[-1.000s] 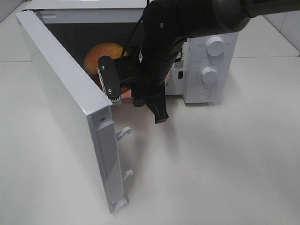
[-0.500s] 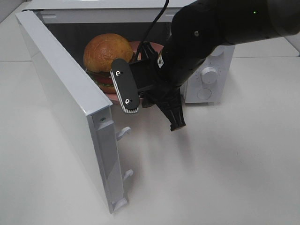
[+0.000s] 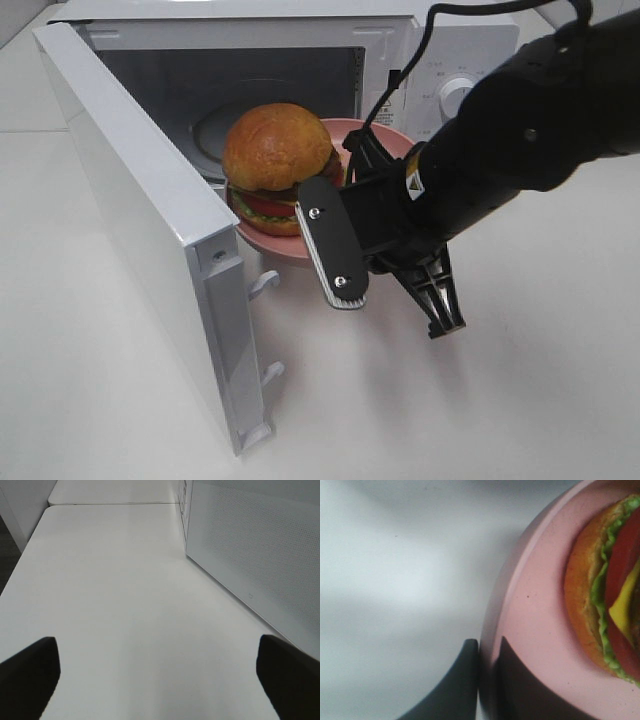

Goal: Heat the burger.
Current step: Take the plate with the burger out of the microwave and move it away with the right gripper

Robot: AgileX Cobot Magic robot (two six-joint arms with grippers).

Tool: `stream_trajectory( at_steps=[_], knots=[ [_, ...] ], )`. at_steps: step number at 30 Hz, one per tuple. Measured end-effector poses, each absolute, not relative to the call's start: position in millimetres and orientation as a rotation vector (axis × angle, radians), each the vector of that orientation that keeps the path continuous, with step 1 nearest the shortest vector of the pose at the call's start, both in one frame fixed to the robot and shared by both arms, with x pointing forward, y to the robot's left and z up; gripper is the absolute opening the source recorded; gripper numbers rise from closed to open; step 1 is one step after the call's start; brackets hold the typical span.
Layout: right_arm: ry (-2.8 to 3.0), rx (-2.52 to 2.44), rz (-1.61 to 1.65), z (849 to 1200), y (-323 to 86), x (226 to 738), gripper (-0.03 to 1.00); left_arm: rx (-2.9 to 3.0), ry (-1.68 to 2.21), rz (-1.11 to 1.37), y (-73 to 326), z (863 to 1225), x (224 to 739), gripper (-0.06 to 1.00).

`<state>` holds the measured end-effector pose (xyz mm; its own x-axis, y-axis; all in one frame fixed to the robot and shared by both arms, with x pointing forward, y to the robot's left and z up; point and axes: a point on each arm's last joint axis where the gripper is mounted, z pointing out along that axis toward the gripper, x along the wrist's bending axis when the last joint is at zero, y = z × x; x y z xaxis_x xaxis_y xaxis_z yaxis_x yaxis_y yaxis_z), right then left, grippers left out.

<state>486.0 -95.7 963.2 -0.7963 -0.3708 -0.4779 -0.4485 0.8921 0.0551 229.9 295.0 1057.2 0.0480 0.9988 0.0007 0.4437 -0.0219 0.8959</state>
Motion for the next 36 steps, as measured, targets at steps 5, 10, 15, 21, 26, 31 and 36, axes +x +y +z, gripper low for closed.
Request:
stream_trajectory(
  at_steps=[5,10,15,21,26,31,36],
  knots=[
    [2.591,-0.586,0.235,964,-111,469,0.01,1.570,1.496,0.929,295,1057,230,0.99],
    [2.573,-0.577,0.249,969,-121,457,0.01,1.570,1.496,0.929,295,1057,230,0.99],
    [2.562,-0.539,0.271,975,-135,441,0.02,1.570,1.496,0.929,295,1057,230,0.99],
    [2.553,-0.431,0.320,982,-157,414,0.02,1.570,1.496,0.929,295,1057,230,0.99],
    [2.544,-0.390,0.321,984,-171,400,0.02,1.570,1.496,0.929,295,1057,230,0.99],
    [2.572,-0.318,0.290,982,-187,384,0.02,1.570,1.496,0.929,295,1057,230,0.99],
    [2.607,-0.165,0.282,984,-199,374,0.02,1.570,1.496,0.929,295,1057,230,0.99]
  ],
)
